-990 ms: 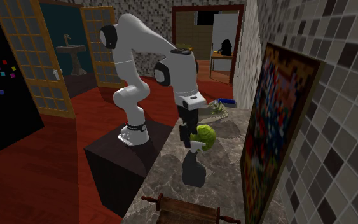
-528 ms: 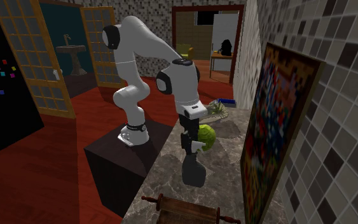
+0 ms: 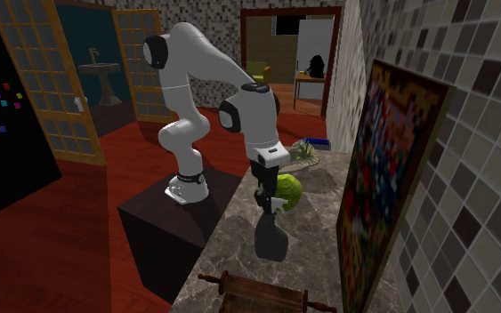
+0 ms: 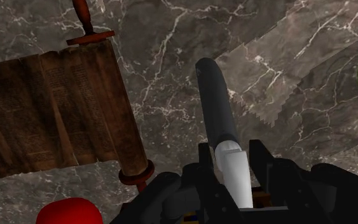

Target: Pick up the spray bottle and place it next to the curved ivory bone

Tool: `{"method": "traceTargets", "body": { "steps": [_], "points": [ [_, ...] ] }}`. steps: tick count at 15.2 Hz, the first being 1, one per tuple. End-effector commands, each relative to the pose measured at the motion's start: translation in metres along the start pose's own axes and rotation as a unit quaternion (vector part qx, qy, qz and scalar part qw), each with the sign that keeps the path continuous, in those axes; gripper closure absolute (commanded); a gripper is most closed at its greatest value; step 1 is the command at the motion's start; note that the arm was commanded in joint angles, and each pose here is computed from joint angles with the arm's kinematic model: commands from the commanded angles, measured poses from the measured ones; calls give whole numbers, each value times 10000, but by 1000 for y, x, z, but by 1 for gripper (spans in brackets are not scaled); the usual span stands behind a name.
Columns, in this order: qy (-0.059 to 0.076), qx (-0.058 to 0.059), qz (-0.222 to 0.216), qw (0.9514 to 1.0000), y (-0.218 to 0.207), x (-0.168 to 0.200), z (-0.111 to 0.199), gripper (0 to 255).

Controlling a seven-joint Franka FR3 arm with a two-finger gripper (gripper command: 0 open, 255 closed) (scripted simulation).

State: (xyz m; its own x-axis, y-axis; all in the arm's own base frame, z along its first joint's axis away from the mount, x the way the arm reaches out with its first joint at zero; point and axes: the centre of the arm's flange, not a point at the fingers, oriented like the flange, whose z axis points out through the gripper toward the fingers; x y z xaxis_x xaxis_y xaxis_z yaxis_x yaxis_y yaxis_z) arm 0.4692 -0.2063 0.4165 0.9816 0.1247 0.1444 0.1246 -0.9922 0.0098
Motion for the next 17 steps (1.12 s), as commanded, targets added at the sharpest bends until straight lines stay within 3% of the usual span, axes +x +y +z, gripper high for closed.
{"method": "traceTargets", "body": {
  "steps": [1,8,17],
  "points": [
    [0,0,0,10000,0,0,0,255],
    [0,0,0,10000,0,0,0,255],
    [0,0,0,10000,0,7,-47,255]
  ]
}}
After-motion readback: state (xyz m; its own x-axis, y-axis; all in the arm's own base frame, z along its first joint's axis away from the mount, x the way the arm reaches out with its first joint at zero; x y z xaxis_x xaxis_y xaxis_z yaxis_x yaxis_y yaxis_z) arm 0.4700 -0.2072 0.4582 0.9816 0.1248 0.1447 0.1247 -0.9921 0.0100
